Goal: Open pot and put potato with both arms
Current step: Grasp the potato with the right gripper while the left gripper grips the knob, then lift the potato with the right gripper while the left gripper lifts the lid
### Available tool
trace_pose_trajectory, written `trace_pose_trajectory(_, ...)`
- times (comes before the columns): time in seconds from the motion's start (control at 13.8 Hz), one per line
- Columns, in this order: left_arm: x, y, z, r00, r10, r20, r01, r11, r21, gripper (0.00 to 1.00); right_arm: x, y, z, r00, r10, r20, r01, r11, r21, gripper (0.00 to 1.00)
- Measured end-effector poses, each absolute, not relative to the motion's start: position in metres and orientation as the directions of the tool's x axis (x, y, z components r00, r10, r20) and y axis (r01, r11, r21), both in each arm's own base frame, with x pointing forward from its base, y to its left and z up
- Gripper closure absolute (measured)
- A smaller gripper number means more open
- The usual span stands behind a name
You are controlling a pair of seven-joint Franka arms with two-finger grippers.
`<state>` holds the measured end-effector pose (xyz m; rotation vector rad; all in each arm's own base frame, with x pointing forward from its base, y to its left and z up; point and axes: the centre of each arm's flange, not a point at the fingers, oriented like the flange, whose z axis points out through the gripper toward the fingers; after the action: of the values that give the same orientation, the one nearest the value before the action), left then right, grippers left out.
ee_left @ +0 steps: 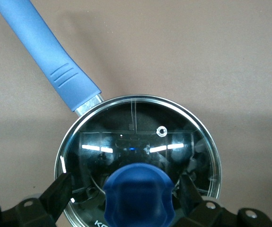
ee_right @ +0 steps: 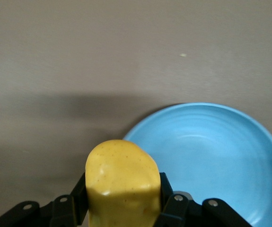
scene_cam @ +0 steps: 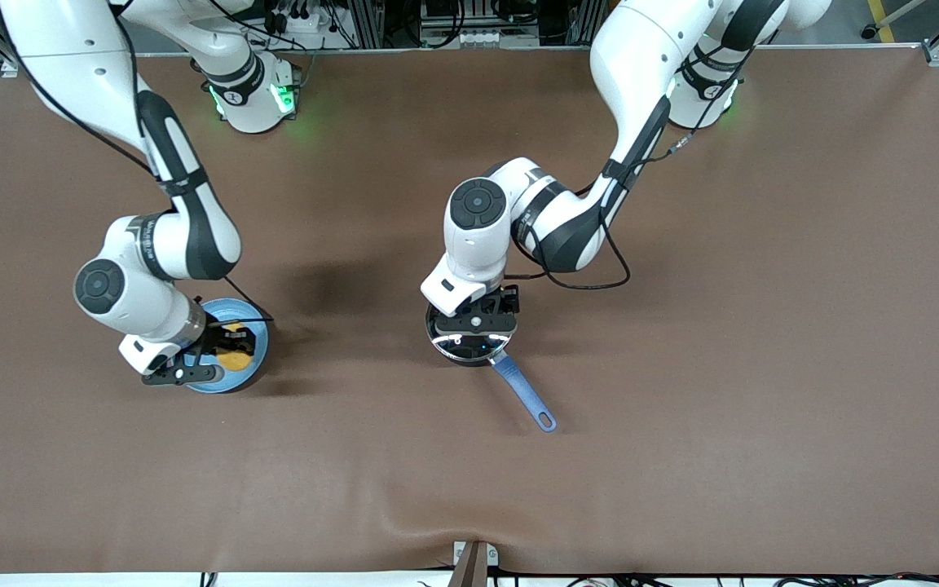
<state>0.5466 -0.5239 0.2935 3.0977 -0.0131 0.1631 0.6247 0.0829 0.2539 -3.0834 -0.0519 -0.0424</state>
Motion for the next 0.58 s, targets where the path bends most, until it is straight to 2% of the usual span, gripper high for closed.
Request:
trace_pose_trajectory(0.22,0.546,-0.524,0.293,0.995,0.000,0.097,-0.005,-0.999,0.046,0.04,0.625,0.133,0.268,0.998,-0.027,0.050,-0.023,-0.997,-0.069,0.40)
trace_pose_trajectory(0.58,0.546,-0.524,0.292,0.995,0.000,0.096,-0.004,-0.999,0.045,0.10,0.627,0.172,0.289,0.996,-0.091,0.020,-0.089,-0.993,-0.075,0.40)
